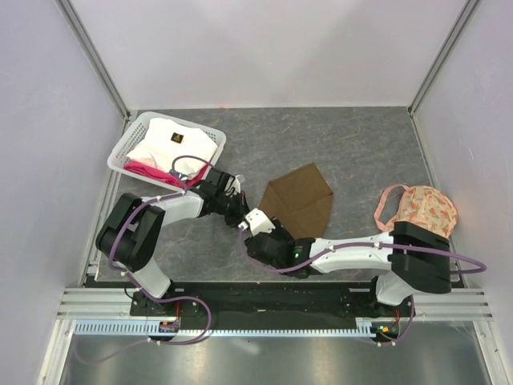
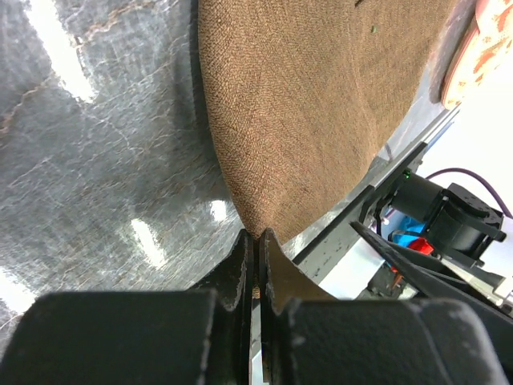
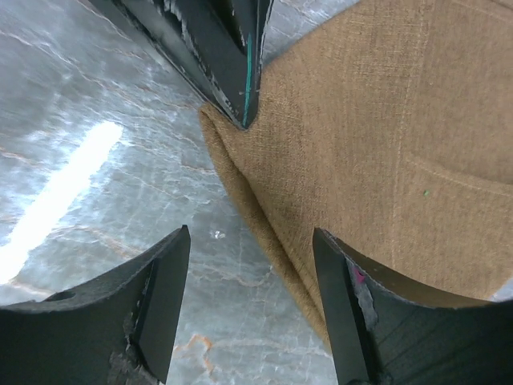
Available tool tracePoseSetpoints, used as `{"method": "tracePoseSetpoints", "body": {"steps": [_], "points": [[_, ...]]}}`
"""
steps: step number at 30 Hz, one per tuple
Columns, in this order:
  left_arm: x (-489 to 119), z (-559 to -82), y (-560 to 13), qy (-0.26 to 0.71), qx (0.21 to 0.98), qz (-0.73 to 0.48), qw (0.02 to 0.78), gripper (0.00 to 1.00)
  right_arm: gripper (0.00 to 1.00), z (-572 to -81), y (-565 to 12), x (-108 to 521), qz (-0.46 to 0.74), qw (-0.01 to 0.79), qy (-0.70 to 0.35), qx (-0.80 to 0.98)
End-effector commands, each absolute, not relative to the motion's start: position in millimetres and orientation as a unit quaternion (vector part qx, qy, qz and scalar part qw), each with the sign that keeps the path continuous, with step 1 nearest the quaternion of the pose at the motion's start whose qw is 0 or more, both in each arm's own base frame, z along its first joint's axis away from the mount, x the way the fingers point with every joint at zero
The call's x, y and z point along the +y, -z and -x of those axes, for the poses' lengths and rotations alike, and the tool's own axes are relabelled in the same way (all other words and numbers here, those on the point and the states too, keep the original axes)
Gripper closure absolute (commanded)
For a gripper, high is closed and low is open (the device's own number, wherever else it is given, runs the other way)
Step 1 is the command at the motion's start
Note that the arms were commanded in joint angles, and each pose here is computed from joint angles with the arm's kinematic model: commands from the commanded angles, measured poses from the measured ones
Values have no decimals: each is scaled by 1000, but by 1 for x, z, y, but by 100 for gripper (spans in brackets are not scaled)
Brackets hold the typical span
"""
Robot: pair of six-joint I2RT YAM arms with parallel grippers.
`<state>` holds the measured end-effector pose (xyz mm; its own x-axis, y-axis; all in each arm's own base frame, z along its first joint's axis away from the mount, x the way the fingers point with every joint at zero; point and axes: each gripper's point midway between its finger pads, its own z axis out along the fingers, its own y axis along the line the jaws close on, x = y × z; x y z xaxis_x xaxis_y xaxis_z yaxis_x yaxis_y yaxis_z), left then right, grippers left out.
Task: Fold the napkin, place the utensils inside, and roll it up
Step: Roll the napkin with the utensil
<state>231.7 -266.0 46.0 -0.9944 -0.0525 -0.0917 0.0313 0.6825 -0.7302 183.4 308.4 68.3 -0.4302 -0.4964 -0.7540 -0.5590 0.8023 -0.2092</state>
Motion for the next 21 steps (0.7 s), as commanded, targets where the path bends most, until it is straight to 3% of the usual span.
{"method": "tracePoseSetpoints", "body": {"steps": [1,14,20,21], "points": [[-267,-232,-55,416,908,-14,45,98,28,-196,-76,317,316,477,5,820],[-262,-232,-59,423,905,-12,38,98,30,-204,-43,300,340,478,111,802],[-259,-234,-58,424,905,-12,37,98,46,-204,-31,287,341,470,140,802],[-259,-234,-58,425,905,-13,37,98,53,-203,-29,286,343,469,143,802]]}}
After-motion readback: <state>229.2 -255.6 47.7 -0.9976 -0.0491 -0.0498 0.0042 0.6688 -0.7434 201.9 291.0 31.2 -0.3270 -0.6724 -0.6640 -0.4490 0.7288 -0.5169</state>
